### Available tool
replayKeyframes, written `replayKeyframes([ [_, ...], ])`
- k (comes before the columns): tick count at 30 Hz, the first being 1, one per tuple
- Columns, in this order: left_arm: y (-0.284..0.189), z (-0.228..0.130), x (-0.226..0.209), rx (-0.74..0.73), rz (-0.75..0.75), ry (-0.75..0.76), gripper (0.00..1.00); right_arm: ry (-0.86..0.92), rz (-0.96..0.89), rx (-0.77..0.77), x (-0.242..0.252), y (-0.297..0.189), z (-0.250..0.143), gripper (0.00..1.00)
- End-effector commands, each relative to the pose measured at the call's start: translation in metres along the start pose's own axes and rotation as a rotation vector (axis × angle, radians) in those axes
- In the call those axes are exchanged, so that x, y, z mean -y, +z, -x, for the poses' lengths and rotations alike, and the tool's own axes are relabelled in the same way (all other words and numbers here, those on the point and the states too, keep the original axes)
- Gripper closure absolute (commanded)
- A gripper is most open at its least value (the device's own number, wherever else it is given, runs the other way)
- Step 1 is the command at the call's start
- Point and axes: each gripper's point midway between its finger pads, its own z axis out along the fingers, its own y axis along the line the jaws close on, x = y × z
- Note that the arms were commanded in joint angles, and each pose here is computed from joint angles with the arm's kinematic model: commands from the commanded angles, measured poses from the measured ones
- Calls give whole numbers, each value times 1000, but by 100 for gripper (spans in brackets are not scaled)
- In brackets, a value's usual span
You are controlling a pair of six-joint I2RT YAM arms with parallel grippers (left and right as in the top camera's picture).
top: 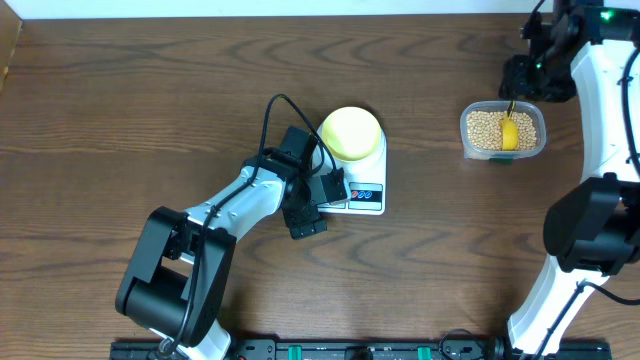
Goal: Scoop item into bowl and weigh 50g on scale
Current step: 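Lower the right gripper onto the yellow scoop handle in the tub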
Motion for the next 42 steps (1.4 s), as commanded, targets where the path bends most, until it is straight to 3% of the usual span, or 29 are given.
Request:
replayKeyframes([
  [1,18,-8,14,-28,-71,25,2,-21,-17,-49,-6,18,-10,43],
  [8,18,-8,14,-28,-71,25,2,-35,-47,-75,-4,60,-23,53],
  [10,18,-8,14,-28,-71,25,2,-35,-59,-82,-2,64,-26,60],
  [17,18,-8,14,-28,-71,25,2,-36,-79,-93,2,66,-29,61],
  [19,18,-8,14,-28,-71,25,2,-36,-79,-88,2,67,-28,68],
  [30,18,-8,14,-28,-71,25,2,-35,-79,-88,2,67,-28,59],
  [34,18,-8,14,-28,-71,25,2,-35,-79,-95,2,66,-30,84],
  [37,18,-8,14,-28,-71,25,2,-34,-100,-104,6,66,-32,97],
  [42,18,-8,14,-28,-71,25,2,-13,-109,-112,17,65,-34,99],
])
